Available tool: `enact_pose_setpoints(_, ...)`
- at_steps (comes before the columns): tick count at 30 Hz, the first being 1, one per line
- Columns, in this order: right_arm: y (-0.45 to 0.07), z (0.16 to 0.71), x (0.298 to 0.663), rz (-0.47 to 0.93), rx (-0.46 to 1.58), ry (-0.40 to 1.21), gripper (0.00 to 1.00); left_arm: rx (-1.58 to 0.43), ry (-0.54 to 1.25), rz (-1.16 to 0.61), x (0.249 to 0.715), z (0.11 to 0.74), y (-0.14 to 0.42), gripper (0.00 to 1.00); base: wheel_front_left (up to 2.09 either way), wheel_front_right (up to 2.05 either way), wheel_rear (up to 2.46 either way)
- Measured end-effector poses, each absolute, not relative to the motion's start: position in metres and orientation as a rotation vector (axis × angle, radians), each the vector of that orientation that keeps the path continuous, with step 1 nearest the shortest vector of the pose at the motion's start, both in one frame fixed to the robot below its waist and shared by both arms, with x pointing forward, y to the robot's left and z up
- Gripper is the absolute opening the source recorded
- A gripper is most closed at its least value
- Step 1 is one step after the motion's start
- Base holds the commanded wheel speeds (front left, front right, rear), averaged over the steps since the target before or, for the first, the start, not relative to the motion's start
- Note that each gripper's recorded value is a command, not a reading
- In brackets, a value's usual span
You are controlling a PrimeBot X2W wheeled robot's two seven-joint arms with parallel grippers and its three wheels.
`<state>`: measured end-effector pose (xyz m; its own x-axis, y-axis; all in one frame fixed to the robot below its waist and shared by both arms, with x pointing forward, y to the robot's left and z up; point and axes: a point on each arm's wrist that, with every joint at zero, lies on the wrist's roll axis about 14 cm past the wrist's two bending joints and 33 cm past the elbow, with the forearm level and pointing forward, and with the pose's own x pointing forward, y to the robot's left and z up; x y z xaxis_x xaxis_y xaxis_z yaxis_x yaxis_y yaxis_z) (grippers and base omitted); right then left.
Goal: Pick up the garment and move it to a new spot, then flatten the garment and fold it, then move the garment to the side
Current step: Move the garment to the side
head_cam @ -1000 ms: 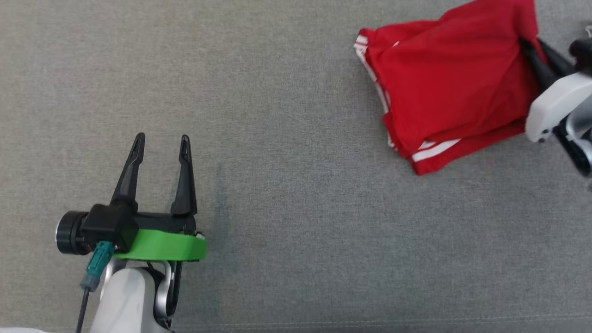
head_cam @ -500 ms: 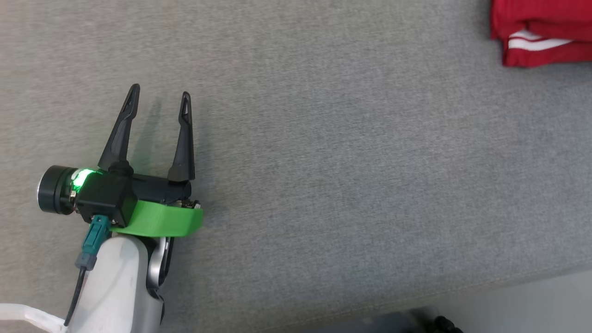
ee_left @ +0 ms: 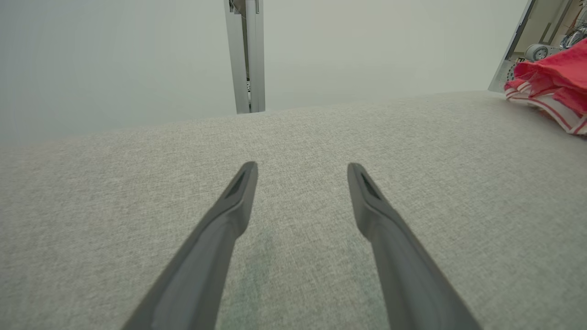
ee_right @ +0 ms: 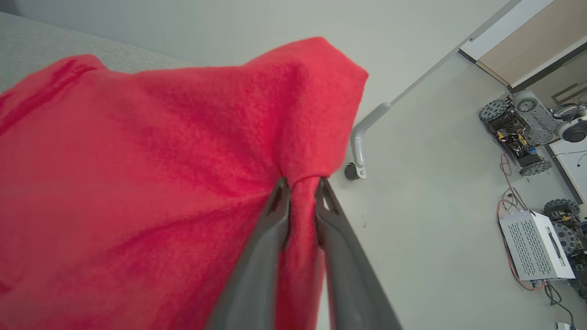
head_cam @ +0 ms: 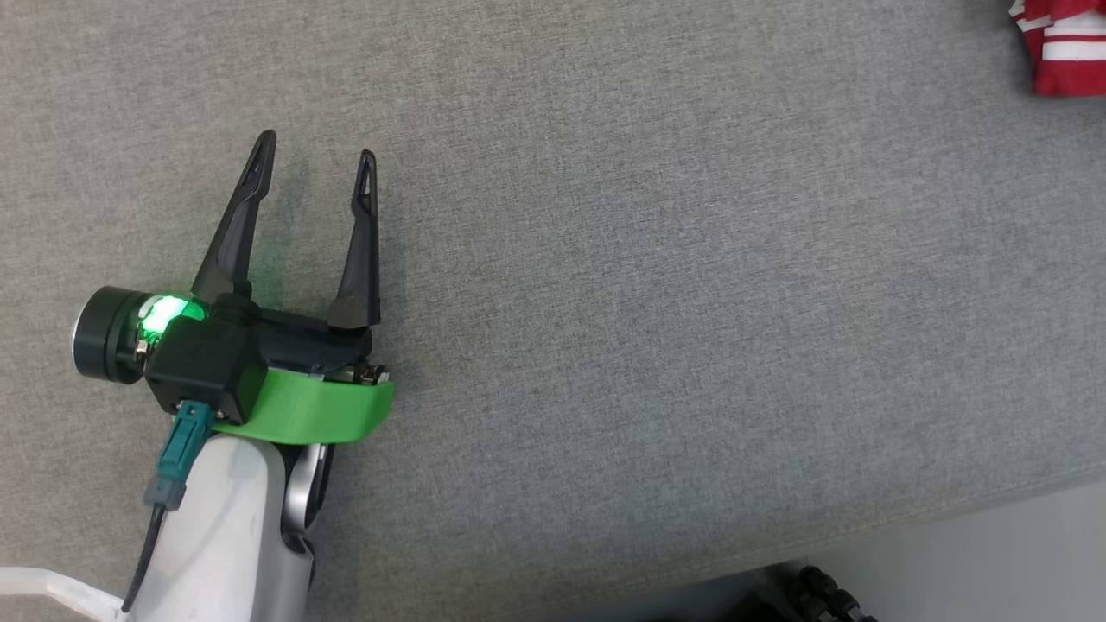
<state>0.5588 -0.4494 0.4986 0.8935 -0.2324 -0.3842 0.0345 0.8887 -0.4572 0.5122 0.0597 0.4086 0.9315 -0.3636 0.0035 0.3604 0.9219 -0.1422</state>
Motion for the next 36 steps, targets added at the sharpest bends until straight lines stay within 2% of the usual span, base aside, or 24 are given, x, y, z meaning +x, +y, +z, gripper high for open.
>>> enact_pose_setpoints(7, -0.451, 0.525, 0.576, -0.154, -0.531, 0.319, 1.0, -0.133, 0.014, -0.356, 0.512, 0.413, 0.065, 1.0, 0.0, 0.0, 0.0)
enact_pose_setpoints(18, -0.379, 0.569, 0.597, -0.013, -0.472, 0.049, 1.0, -0.126, 0.016, -0.289, 0.498, 0.428, 0.086, 1.0, 0.0, 0.0, 0.0)
enact_pose_setpoints(26, -0.31, 0.574, 0.579, 0.119, -0.357, -0.036, 1.0, -0.121, 0.004, -0.221, 0.472, 0.451, 0.112, 1.0, 0.0, 0.0, 0.0)
enact_pose_setpoints(36, -0.23, 0.552, 0.525, 0.256, -0.209, -0.073, 1.0, -0.114, -0.03, -0.117, 0.432, 0.48, 0.151, 1.0, 0.0, 0.0, 0.0)
